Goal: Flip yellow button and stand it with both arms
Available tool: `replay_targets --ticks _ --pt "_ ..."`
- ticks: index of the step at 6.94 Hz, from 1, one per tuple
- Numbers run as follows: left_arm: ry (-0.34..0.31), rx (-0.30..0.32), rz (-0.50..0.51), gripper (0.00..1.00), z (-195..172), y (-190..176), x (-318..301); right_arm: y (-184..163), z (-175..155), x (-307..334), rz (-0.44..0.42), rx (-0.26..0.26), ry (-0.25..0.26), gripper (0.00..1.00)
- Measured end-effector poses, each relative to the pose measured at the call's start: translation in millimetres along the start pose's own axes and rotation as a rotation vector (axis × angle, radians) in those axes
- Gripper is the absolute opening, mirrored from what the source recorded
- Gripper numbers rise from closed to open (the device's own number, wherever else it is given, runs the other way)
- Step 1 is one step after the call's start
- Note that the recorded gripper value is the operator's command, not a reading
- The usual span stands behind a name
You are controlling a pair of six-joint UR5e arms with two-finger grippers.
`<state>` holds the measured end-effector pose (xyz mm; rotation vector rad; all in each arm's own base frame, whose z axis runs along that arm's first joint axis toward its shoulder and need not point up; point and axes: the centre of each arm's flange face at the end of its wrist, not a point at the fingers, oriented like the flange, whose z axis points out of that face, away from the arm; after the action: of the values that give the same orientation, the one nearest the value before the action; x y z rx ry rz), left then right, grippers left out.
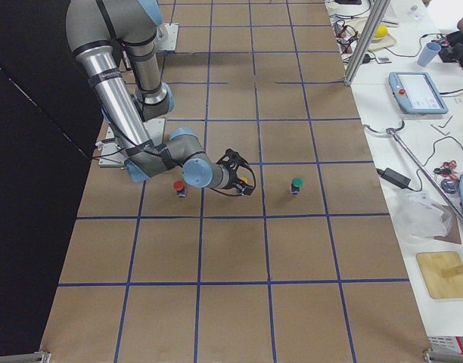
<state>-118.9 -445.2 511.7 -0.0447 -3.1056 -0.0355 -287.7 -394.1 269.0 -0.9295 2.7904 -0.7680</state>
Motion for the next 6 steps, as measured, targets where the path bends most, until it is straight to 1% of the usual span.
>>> replay_targets --ticks 1,2,3,4,5,6 --pt "0.0 -0.006 0.0 0.99 2 -1 0 -30 -17 -12 0.083 -0.057 0.038 1.0" --pt "0.0 -0.011 -0.001 0.99 4 -2 0 -69 -29 -25 0.152 -0.119 0.071 1.0" --pt "0.0 -0.011 -0.002 0.99 4 -3 -1 -112 -43 -34 0.222 -0.188 0.078 1.0" --pt "0.001 -0.011 -0.003 0.99 3 -2 -1 -156 -62 -39 0.31 -0.249 0.059 1.0" --pt "0.001 -0.014 -0.005 0.99 3 -1 -3 -200 -84 -47 0.413 -0.296 0.028 1.0" --pt "-0.001 -0.015 -0.01 0.98 4 -3 -5 -233 -98 -61 0.504 -0.339 0.006 1.0"
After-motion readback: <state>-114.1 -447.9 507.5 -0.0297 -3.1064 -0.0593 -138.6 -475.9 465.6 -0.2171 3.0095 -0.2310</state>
